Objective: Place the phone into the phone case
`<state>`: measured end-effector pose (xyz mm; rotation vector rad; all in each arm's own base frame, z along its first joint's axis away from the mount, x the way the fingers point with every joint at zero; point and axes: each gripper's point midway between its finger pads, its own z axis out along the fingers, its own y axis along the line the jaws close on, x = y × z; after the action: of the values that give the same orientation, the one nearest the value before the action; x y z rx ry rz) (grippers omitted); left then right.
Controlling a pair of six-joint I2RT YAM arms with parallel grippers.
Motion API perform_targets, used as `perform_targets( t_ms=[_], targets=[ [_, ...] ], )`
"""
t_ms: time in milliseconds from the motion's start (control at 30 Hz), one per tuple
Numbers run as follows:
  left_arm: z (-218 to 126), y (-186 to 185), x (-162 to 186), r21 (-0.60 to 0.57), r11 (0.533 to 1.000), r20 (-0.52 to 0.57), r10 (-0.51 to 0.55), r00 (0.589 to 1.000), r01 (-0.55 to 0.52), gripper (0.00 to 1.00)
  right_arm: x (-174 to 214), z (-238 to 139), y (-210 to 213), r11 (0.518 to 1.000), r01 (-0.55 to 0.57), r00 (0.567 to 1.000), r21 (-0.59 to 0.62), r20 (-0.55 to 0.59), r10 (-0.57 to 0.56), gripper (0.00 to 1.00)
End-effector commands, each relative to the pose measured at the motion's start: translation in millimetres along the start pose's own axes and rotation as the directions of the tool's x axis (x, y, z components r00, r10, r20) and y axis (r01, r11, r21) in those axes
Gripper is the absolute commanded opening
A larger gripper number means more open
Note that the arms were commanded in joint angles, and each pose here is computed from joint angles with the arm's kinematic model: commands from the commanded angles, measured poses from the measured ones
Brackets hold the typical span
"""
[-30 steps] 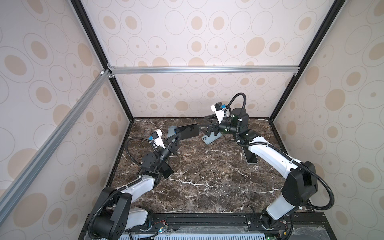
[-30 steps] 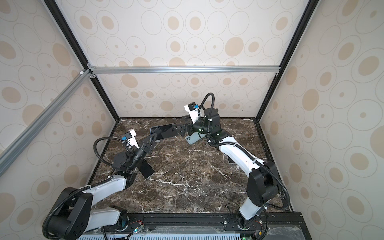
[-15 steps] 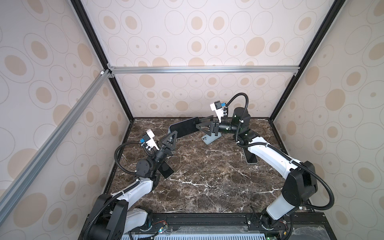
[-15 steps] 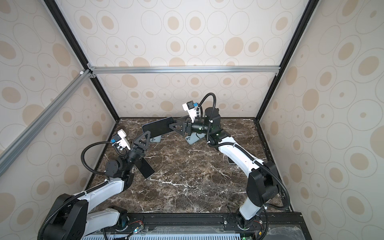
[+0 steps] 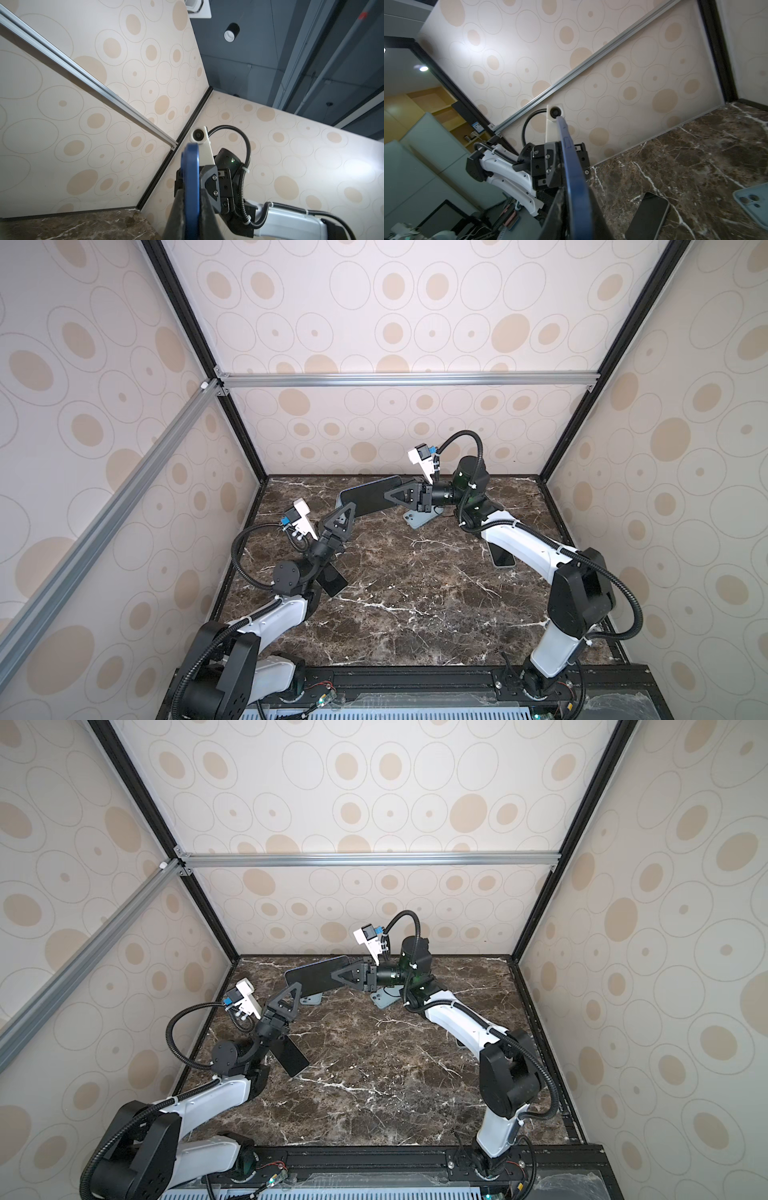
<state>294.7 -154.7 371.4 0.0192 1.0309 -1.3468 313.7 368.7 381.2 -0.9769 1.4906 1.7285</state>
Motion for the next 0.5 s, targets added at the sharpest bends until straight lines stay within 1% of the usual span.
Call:
perform_targets(
  t_ms=[0, 67, 267, 333, 467],
  targets=[
    [-1, -17, -14, 0.062, 0.997, 0.061, 0.039, 0.997, -0.043, 0.0, -12, 2, 18, 0.997, 0.063, 0.998, -0.034, 0.028, -0.062, 0.02],
    [-3, -7, -8, 0.026, 0.999, 0.048, 0.031, 0.998, -0.032, 0.0, -8, 1, 16, 0.998, 0.062, 0.998, -0.026, 0.027, -0.061, 0.0],
    [-10, 16, -1, -0.057, 0.998, 0.056, 0.027, 0.998, -0.024, 0.0, 1, 1, 8, 0.999, 0.041, 0.999, -0.015, 0.003, -0.041, 0.0],
    [-10, 19, 0, -0.067, 0.998, 0.053, 0.026, 0.998, -0.022, 0.0, 3, 0, 7, 0.999, 0.041, 0.999, -0.015, 0.001, -0.041, 0.0],
    [-12, 26, 6, -0.09, 0.995, 0.034, 0.04, 0.999, -0.037, 0.17, 7, -5, 0, 0.999, 0.042, 0.999, 0.007, 0.009, -0.042, 0.0]
  ],
)
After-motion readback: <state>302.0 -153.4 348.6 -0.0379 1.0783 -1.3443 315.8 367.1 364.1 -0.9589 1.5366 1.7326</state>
